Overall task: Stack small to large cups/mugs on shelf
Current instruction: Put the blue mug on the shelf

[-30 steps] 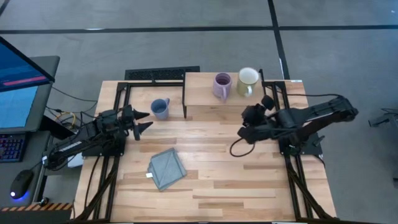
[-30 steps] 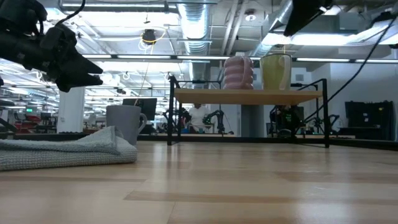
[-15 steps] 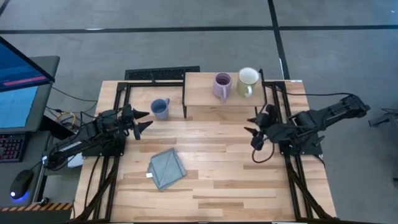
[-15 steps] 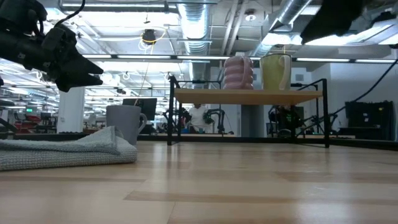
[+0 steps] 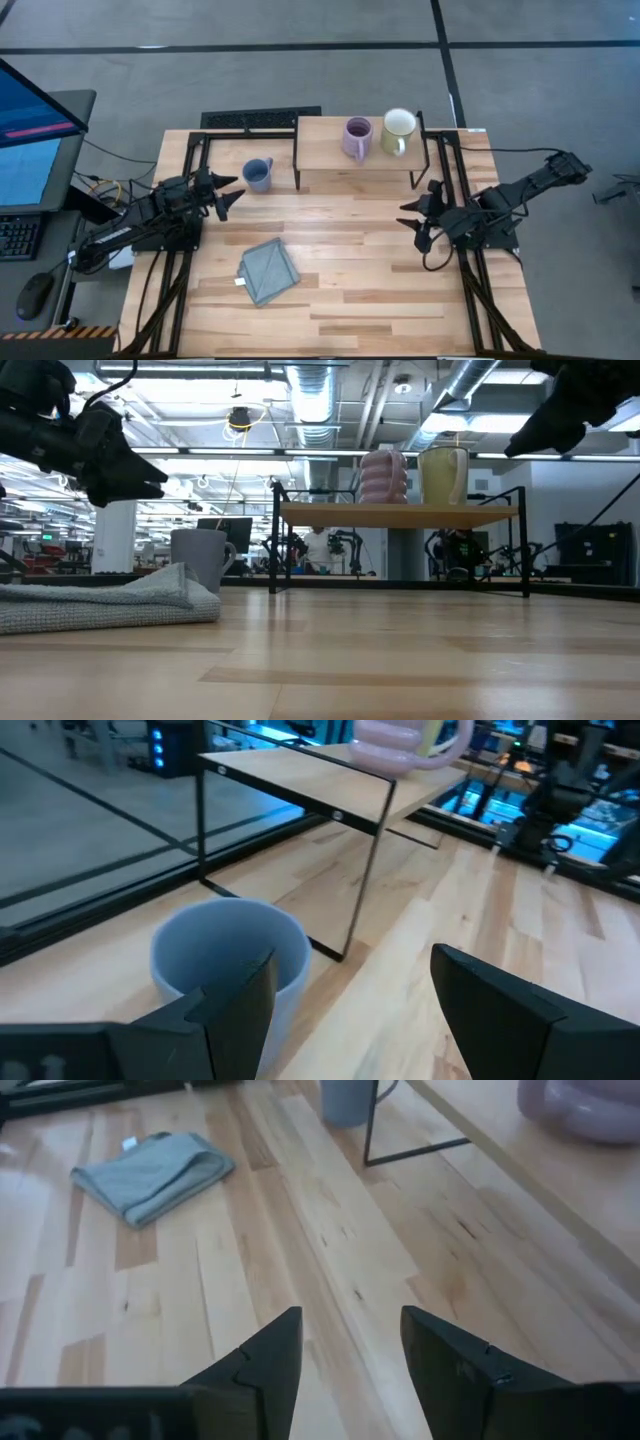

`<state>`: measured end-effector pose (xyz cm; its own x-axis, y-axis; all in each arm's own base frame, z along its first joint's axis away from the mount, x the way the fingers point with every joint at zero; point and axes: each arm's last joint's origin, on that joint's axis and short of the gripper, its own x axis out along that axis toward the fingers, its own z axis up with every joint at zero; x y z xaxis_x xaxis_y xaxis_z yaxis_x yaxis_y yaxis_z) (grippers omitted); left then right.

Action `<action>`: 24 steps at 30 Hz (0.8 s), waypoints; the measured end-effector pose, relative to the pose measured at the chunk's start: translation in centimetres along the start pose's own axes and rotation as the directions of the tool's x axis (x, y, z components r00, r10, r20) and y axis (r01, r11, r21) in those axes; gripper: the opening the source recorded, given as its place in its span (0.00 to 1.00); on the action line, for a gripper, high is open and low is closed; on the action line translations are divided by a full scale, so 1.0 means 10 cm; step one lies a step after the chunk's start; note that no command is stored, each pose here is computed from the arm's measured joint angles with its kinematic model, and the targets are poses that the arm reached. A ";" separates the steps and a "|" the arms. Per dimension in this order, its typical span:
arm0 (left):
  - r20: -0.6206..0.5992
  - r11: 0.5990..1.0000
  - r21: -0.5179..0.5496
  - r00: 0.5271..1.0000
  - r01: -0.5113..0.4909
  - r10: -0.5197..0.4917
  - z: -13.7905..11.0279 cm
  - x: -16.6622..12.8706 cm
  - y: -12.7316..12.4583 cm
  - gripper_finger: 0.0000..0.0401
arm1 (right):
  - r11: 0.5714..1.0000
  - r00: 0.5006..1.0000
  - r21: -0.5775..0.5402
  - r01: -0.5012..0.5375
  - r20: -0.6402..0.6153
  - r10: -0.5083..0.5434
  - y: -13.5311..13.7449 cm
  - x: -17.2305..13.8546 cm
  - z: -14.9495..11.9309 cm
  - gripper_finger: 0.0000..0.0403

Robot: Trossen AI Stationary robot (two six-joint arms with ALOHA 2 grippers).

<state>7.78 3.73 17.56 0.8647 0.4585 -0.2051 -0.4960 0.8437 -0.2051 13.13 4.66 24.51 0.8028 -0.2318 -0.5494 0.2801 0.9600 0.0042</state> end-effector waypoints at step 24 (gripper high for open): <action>0.091 0.883 -0.022 0.878 -0.470 0.470 0.01 -0.04 0.14 0.64 | 0.990 0.990 -0.131 -0.044 0.124 0.060 0.07 0.05 -0.01 0.48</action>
<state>6.80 4.79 17.49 0.5335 0.8243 -0.1893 -0.8457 0.5230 -0.1061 13.73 5.21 24.17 0.8772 -0.1913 -0.4403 0.1733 0.9815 -0.0812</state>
